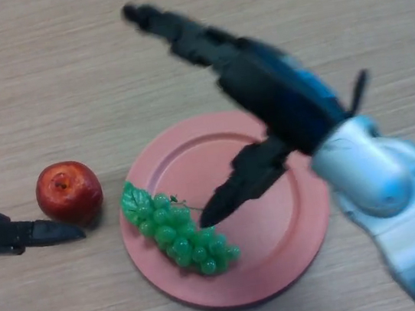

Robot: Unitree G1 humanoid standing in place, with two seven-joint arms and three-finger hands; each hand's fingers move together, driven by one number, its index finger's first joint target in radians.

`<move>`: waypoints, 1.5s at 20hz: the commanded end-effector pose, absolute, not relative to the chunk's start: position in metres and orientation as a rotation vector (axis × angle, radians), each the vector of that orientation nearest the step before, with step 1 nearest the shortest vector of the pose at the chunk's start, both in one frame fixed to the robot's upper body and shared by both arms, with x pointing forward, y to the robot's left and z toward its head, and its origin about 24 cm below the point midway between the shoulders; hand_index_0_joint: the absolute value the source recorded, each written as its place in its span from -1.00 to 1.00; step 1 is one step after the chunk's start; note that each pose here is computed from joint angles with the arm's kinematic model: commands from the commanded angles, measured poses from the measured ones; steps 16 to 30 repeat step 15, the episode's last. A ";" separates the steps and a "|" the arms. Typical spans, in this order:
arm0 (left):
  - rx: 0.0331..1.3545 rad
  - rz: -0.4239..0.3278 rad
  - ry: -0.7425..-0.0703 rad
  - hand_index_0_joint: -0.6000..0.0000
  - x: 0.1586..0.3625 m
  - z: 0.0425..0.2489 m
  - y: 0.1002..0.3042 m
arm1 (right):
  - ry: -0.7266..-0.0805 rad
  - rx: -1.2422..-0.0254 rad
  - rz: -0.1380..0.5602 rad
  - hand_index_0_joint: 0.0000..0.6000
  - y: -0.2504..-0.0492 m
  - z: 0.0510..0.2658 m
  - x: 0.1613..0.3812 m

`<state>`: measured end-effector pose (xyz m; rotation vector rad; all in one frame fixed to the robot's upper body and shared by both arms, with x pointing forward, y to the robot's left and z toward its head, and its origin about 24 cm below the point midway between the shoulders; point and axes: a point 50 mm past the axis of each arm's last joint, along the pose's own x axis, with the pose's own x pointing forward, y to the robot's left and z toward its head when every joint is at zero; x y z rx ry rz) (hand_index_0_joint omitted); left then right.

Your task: Pick up the green grapes and place it on the plate

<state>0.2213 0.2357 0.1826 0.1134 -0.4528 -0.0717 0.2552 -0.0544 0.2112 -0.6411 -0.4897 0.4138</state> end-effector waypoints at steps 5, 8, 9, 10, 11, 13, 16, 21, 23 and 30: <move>0.175 -0.103 -0.669 1.00 0.201 0.222 0.226 | -0.667 -0.436 0.141 -1.00 -0.133 0.248 0.232; 0.169 -0.108 -0.671 1.00 0.198 0.227 0.226 | -0.665 -0.391 0.124 -1.00 -0.148 0.242 0.224; 0.167 -0.118 -0.662 1.00 0.198 0.228 0.224 | -0.664 -0.360 0.138 -1.00 -0.153 0.238 0.219; 0.170 -0.122 -0.657 1.00 0.198 0.229 0.223 | -0.655 -0.338 0.146 -1.00 -0.156 0.235 0.217; 0.178 -0.127 -0.651 1.00 0.199 0.231 0.221 | -0.638 -0.300 0.160 -1.00 -0.160 0.230 0.214; 0.184 -0.138 -0.646 1.00 0.198 0.233 0.217 | -0.606 -0.274 0.192 -1.00 -0.162 0.221 0.211; 0.177 -0.134 -0.648 1.00 0.200 0.236 0.217 | -0.596 -0.265 0.213 -1.00 -0.162 0.218 0.210; 0.177 -0.134 -0.648 1.00 0.200 0.236 0.217 | -0.596 -0.265 0.213 -1.00 -0.162 0.218 0.210; 0.177 -0.134 -0.648 1.00 0.200 0.236 0.217 | -0.596 -0.265 0.213 -1.00 -0.162 0.218 0.210; 0.177 -0.134 -0.648 1.00 0.200 0.236 0.217 | -0.596 -0.265 0.213 -1.00 -0.162 0.218 0.210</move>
